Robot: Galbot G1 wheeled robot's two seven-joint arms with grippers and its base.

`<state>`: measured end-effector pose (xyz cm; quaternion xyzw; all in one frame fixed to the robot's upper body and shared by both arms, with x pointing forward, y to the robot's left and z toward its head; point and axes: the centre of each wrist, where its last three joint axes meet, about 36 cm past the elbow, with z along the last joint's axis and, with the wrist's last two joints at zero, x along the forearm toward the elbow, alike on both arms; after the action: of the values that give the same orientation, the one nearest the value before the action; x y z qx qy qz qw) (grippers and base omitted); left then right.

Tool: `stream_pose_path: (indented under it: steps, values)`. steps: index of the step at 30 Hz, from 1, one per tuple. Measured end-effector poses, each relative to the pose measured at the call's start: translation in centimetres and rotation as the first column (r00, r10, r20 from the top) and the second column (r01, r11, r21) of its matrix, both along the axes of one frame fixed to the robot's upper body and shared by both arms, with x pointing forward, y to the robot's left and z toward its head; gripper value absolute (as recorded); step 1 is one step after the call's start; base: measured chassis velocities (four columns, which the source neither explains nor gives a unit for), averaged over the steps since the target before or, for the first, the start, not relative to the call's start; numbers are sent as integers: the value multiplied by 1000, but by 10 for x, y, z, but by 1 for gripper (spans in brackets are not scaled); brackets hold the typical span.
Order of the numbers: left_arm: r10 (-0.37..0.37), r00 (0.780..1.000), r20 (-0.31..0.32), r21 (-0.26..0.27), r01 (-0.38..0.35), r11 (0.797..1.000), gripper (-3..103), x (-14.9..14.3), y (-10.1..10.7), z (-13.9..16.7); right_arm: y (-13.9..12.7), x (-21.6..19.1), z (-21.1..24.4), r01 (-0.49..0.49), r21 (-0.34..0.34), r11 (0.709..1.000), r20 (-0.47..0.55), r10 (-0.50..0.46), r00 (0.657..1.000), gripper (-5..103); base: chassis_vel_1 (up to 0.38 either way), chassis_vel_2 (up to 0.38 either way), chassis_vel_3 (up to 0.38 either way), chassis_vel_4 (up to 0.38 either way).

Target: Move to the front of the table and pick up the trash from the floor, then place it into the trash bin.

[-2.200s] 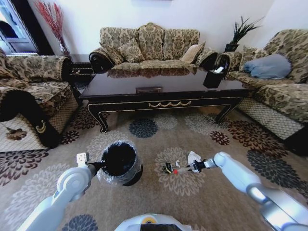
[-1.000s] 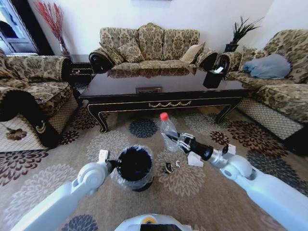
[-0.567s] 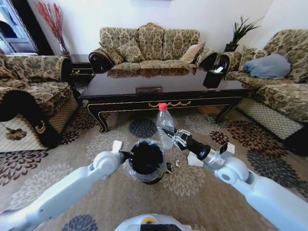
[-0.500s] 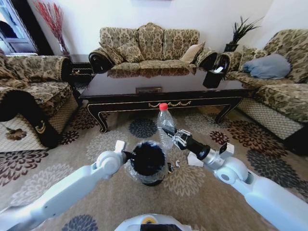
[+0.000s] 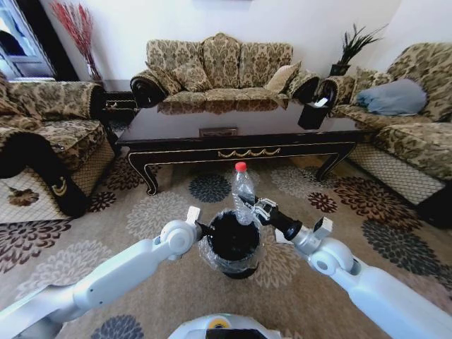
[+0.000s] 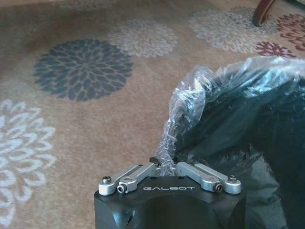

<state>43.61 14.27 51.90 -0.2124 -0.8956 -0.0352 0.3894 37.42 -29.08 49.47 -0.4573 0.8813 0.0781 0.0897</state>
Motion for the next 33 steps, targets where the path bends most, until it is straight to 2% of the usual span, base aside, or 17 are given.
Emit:
stream_pose_path:
  steps: [2,5,6,8,9,11,12,15,17,18,21,24,27,33]
  values:
    - [3,1000,4,-3,-3,1000,2,2,0,2,1,-1,1,-8,0,1000,0,8,1000,16,0,0,0,0]
    - [0,1000,30,-18,1,1000,2,5,-4,6,1,-1,2,-34,-20,999,5,35,999,31,0,0,0,0]
    - [0,1000,30,-18,1,1000,2,5,-4,6,1,-1,2,-34,-20,999,5,35,999,31,0,0,0,0]
    - [0,999,40,-18,1,1000,2,5,-6,7,1,-1,2,-38,-25,999,0,38,999,41,0,0,0,0]
    - [0,999,41,-18,1,1000,2,5,-6,7,1,-1,1,-39,-28,999,-4,39,999,41,0,0,0,0]
    - [1,999,38,-15,0,1000,2,4,-5,5,0,-2,1,-41,-32,999,-7,41,999,52,0,0,0,0]
    - [1,999,38,-15,0,1000,2,4,-5,5,0,-2,1,-41,-32,999,-7,41,999,52,0,0,0,0]
    - [7,999,32,-9,-7,1000,2,2,-4,0,-3,0,-1,-37,-37,999,-9,37,999,69,0,0,0,0]
    - [8,1000,30,-8,-8,1000,2,2,-3,-1,-4,1,-1,-36,-37,999,-9,36,999,69,0,0,0,0]
    - [12,1000,23,-10,-11,1000,2,0,-3,-4,-4,1,-1,-37,-38,999,-11,37,999,79,0,0,0,0]
    - [15,1000,16,-11,-14,1000,2,-1,-3,-6,-4,1,-1,-43,-41,998,-17,42,999,85,0,0,0,0]
    - [27,1000,11,-7,-27,1000,2,-1,1,-8,-3,1,-3,-47,-43,998,-22,46,999,98,0,0,0,0]
    - [39,999,9,1,-39,999,2,-1,6,-10,-4,1,-5,-44,-45,998,-25,43,999,100,0,0,0,0]
    - [89,996,5,18,-89,996,2,-6,34,-13,-20,11,-5,-23,-79,997,-22,22,1000,100,0,0,0,0]
